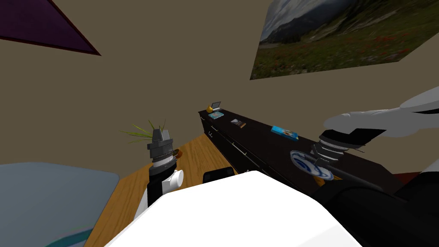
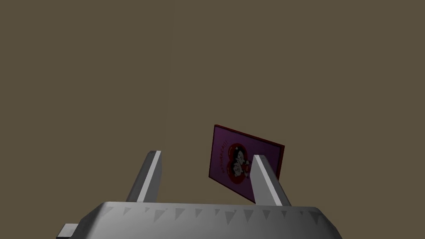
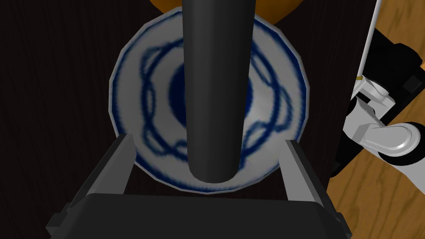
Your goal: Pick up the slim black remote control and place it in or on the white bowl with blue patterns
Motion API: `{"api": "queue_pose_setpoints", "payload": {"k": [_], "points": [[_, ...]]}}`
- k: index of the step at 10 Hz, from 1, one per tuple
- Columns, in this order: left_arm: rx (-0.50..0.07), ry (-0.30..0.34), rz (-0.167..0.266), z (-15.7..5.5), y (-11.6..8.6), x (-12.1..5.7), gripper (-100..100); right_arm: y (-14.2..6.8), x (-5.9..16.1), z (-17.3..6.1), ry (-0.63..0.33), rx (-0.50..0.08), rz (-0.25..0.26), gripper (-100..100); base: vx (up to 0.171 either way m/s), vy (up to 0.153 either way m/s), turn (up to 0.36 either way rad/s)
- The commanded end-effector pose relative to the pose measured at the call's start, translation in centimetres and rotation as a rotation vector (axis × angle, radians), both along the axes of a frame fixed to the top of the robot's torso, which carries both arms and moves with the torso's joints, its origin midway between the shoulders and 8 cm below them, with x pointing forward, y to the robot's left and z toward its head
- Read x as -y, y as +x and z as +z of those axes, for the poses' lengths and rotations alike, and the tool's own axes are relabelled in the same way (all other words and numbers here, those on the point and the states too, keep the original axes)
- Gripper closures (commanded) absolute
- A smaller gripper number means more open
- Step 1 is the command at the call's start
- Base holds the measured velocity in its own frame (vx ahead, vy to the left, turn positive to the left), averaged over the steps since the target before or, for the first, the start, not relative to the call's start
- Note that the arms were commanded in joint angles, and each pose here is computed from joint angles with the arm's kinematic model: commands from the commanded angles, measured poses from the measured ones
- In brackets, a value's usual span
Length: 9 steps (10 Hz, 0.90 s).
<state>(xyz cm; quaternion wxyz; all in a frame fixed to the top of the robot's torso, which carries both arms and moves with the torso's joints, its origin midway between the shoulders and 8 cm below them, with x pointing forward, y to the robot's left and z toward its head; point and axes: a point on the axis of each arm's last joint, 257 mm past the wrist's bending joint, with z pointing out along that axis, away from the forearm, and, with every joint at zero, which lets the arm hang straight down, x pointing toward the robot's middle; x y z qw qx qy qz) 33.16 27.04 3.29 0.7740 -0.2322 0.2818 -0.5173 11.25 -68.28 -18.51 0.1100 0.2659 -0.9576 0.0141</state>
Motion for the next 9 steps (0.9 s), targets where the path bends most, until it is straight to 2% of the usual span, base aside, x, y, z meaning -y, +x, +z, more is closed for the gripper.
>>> {"api": "queue_pose_setpoints", "payload": {"k": [1,2,3,4,5,7,8,9], "points": [[0.000,0.000,0.000,0.0,0.0,0.0,0,0.0,0.0,0.0,0.000,0.000,0.000,-100,0.000,0.000,0.000],[0.000,0.000,0.000,0.0,0.0,0.0,0,0.0,0.0,0.0,0.000,0.000,0.000,0,0.000,0.000,0.000],[0.000,0.000,0.000,0.0,0.0,0.0,0,-1.2,0.5,-0.1,0.020,-0.007,-0.011,-100,-0.005,0.022,0.156],[0.000,0.000,0.000,0.0,0.0,0.0,0,-1.0,1.1,0.3,0.002,-0.001,-0.014,-100,-0.001,0.026,0.072],[0.000,0.000,0.000,0.0,0.0,0.0,0,-2.4,1.0,-0.1,0.037,-0.011,-0.024,-100,0.008,0.042,0.125],[0.000,0.000,0.000,0.0,0.0,0.0,0,-2.2,2.2,0.7,0.004,-0.001,-0.029,-100,0.002,0.026,0.032],[0.000,0.000,0.000,0.0,0.0,0.0,0,-3.6,2.1,0.4,0.036,-0.010,-0.041,-100,0.000,0.026,0.135],[0.000,0.000,0.000,0.0,0.0,0.0,0,-3.4,3.1,1.1,0.008,-0.002,-0.045,-100,0.000,0.026,0.081]]}}
